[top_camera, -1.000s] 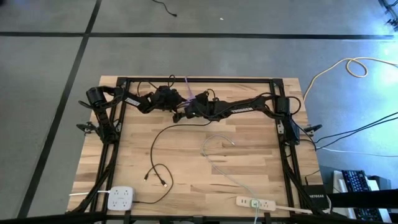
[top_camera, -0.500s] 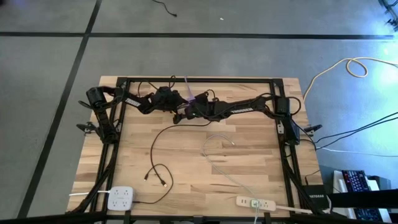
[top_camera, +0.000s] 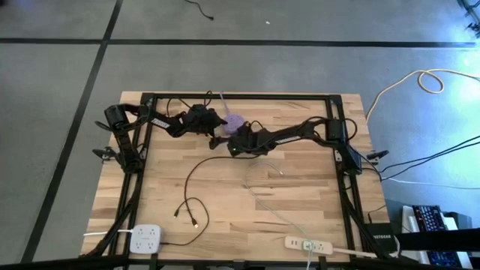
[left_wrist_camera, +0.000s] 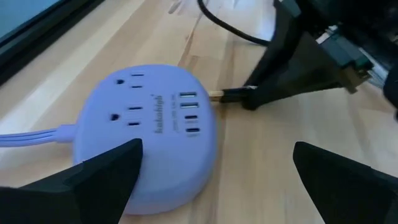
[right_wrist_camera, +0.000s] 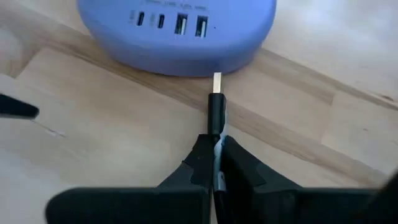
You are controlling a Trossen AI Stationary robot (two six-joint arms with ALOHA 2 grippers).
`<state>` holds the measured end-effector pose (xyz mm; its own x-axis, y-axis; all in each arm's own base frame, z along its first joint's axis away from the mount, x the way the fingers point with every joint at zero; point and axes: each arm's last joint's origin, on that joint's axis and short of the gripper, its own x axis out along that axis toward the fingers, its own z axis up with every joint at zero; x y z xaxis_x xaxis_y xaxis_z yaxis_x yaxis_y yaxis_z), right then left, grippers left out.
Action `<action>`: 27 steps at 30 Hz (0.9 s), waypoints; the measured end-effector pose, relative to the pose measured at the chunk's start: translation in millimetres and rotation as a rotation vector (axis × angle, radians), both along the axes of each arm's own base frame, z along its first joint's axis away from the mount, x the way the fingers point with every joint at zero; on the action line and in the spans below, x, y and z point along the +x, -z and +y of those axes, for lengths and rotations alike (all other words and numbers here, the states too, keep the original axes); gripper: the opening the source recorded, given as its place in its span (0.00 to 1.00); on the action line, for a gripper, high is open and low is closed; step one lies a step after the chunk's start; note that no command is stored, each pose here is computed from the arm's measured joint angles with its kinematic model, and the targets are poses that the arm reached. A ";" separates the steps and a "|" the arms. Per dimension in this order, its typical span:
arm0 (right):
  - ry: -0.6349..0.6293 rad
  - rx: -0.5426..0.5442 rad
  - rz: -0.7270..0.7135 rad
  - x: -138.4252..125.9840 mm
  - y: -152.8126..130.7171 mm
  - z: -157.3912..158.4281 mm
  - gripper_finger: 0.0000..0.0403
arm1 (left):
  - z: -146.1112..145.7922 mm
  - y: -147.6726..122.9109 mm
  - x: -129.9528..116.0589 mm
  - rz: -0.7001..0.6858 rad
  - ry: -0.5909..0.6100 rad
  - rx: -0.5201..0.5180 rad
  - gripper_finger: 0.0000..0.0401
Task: Insert USB
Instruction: Insert the black usb cable into the purple outlet extension
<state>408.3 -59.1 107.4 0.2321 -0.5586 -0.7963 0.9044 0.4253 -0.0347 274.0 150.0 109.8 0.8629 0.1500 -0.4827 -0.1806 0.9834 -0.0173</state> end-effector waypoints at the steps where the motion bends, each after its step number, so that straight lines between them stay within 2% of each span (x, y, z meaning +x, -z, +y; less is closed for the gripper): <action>1: -0.002 -0.017 -0.003 0.7 0.0 2.0 0.00 | 0.0 0.1 0.0 0.000 0.000 0.000 1.00; 5: 0.003 -0.081 -0.005 1.1 -3.5 7.7 0.00 | 0.0 0.1 0.0 0.000 0.000 -0.001 1.00; 11: -0.044 -0.050 0.018 -0.1 -8.7 8.8 0.02 | -0.1 0.2 -0.1 0.002 0.001 0.000 1.00; 18: -0.101 -0.031 0.033 0.8 -9.6 11.6 0.09 | 0.0 0.2 -0.2 0.001 -0.001 -0.002 1.00; 23: -0.089 -0.080 0.047 -0.3 -13.0 11.7 0.15 | -0.6 0.1 0.1 0.000 0.004 -0.003 1.00; 27: -0.088 -0.139 0.019 -1.5 -31.2 17.7 0.21 | -0.6 0.1 0.1 0.000 0.004 -0.004 1.00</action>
<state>406.8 -41.5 138.6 0.2703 -0.6420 -0.7175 0.8625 0.4927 -0.1158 274.2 149.4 109.7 0.8635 0.1448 -0.4832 -0.1767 0.9840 -0.0208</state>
